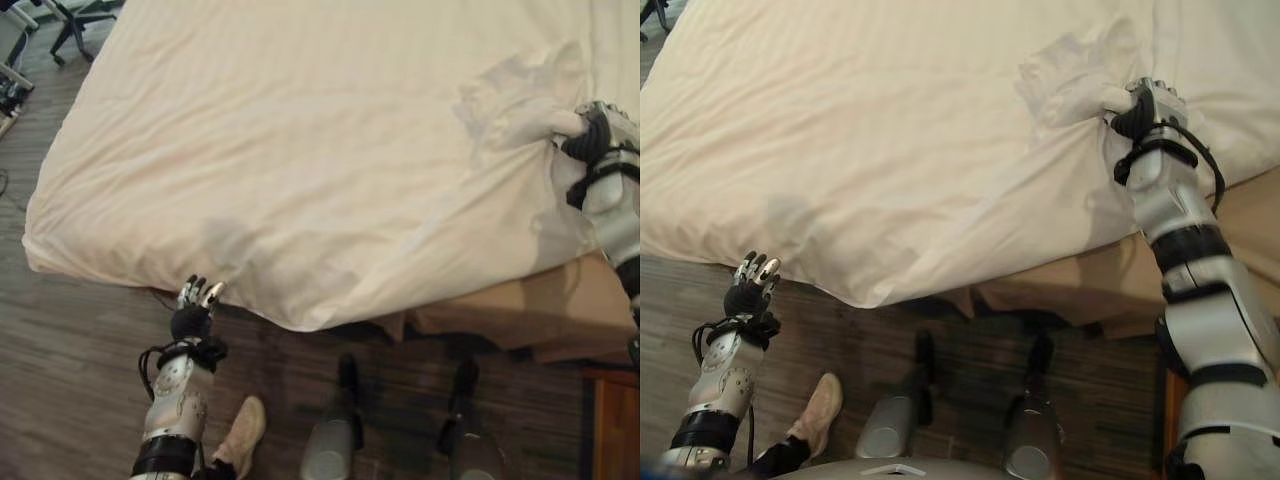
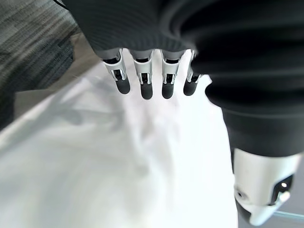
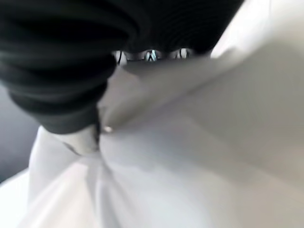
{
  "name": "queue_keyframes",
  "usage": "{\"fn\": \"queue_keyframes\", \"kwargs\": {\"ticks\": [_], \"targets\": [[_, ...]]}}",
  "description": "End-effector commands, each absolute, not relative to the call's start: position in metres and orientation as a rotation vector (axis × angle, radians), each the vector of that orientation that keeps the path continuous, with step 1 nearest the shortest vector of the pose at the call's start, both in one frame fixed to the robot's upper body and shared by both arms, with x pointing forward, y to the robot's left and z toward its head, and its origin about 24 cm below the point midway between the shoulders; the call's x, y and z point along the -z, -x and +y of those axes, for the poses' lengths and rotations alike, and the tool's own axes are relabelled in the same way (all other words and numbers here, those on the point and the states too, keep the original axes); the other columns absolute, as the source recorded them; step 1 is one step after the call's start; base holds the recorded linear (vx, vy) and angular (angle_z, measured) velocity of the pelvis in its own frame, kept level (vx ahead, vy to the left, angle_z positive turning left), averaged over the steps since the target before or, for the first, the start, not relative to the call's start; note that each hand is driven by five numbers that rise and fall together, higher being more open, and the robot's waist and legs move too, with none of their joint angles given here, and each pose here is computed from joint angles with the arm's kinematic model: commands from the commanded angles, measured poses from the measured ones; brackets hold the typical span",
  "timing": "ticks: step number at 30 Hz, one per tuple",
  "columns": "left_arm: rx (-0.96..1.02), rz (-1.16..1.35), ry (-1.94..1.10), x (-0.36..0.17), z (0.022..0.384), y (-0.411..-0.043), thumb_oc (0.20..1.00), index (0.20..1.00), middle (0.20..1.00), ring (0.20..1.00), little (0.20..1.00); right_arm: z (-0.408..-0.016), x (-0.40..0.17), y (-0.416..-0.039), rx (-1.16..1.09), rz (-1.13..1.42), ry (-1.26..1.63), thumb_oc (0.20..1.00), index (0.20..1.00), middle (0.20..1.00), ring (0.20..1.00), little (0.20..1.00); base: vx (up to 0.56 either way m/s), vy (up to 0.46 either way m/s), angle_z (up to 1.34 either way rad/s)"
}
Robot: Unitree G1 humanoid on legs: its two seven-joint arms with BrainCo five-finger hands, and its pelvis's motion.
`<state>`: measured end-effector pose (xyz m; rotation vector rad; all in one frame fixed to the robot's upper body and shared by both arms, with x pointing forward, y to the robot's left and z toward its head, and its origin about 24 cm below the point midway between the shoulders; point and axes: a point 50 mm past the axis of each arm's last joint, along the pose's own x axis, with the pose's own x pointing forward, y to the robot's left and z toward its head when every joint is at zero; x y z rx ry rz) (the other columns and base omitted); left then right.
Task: Making the bed.
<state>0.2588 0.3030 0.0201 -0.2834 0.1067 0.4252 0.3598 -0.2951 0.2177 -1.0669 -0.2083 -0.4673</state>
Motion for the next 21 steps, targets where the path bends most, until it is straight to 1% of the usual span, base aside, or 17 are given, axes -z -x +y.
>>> {"fn": "queue_keyframes", "kwargs": {"ticks": [1,2,3,6,7,8,9,11,13,14,16,17,18,19,21], "targets": [[-0.498,0.086,0.254,-0.031,0.326,-0.258,1.0,1.0,1.0,1.0,1.0,-0.306,-0.204,-0.335,0.536,-0.274,0.902,0.2,0.2,0.2,0.2,0.2,-0.07,0.267,-0.02],[-0.505,0.098,0.252,-0.029,0.327,-0.257,1.0,1.0,1.0,1.0,1.0,-0.31,-0.189,-0.326,0.534,-0.25,0.885,0.2,0.2,0.2,0.2,0.2,-0.04,0.163,0.04],[-0.503,0.099,0.25,-0.03,0.327,-0.257,1.0,1.0,1.0,1.0,1.0,-0.31,-0.189,-0.325,0.535,-0.248,0.884,0.2,0.2,0.2,0.2,0.2,-0.1,0.168,-0.14],[-0.542,0.151,0.213,-0.025,0.342,-0.248,1.0,1.0,1.0,1.0,1.0,-0.321,-0.134,-0.293,0.514,-0.104,0.835,0.2,0.2,0.2,0.2,0.2,-0.19,0.245,-0.23],[-0.557,0.166,0.206,-0.022,0.348,-0.243,1.0,1.0,1.0,1.0,1.0,-0.323,-0.12,-0.285,0.504,-0.061,0.809,0.2,0.2,0.2,0.2,0.2,-0.19,0.204,-0.04],[-0.557,0.166,0.204,-0.022,0.348,-0.242,1.0,1.0,1.0,1.0,1.0,-0.322,-0.119,-0.285,0.504,-0.059,0.807,0.2,0.2,0.2,0.2,0.2,-0.2,0.19,-0.2],[-0.563,0.185,0.172,-0.023,0.355,-0.238,1.0,1.0,1.0,1.0,1.0,-0.325,-0.097,-0.27,0.482,0.022,0.798,0.2,0.2,0.2,0.2,0.2,-0.21,0.173,-0.3],[-0.554,0.197,0.164,-0.022,0.355,-0.238,1.0,1.0,1.0,1.0,1.0,-0.325,-0.088,-0.263,0.47,0.053,0.792,0.2,0.2,0.2,0.2,0.2,-0.19,0.145,-0.21],[-0.546,0.231,0.16,-0.015,0.355,-0.233,1.0,1.0,1.0,1.0,1.0,-0.326,-0.062,-0.249,0.459,0.143,0.764,0.2,0.2,0.2,0.2,0.2,-0.22,0.161,-0.09],[-0.546,0.23,0.159,-0.015,0.355,-0.233,1.0,1.0,1.0,1.0,1.0,-0.326,-0.062,-0.249,0.459,0.143,0.763,0.2,0.2,0.2,0.2,0.2,-0.26,0.167,-0.15],[-0.56,0.24,0.195,-0.007,0.352,-0.226,1.0,1.0,1.0,1.0,1.0,-0.322,-0.037,-0.236,0.45,0.211,0.693,0.2,0.2,0.2,0.2,0.2,-0.17,0.094,-0.1],[-0.56,0.239,0.195,-0.007,0.352,-0.225,1.0,1.0,1.0,1.0,1.0,-0.322,-0.037,-0.236,0.45,0.211,0.692,0.2,0.2,0.2,0.2,0.2,-0.13,0.036,-0.27],[-0.583,0.238,0.224,-0.003,0.356,-0.216,1.0,1.0,1.0,1.0,1.0,-0.317,-0.018,-0.221,0.4,0.27,0.672,1.0,1.0,1.0,1.0,1.0,-0.08,0.011,-0.27],[-0.583,0.238,0.224,-0.003,0.356,-0.216,1.0,1.0,1.0,1.0,1.0,-0.317,-0.018,-0.221,0.399,0.271,0.672,1.0,1.0,1.0,1.0,1.0,-0.1,0.022,-0.36],[-0.634,0.27,0.242,0.008,0.363,-0.2,1.0,1.0,1.0,1.0,1.0,-0.308,0.024,-0.191,0.238,0.461,0.769,1.0,1.0,1.0,1.0,1.0,-0.04,0.001,-0.41]]}}
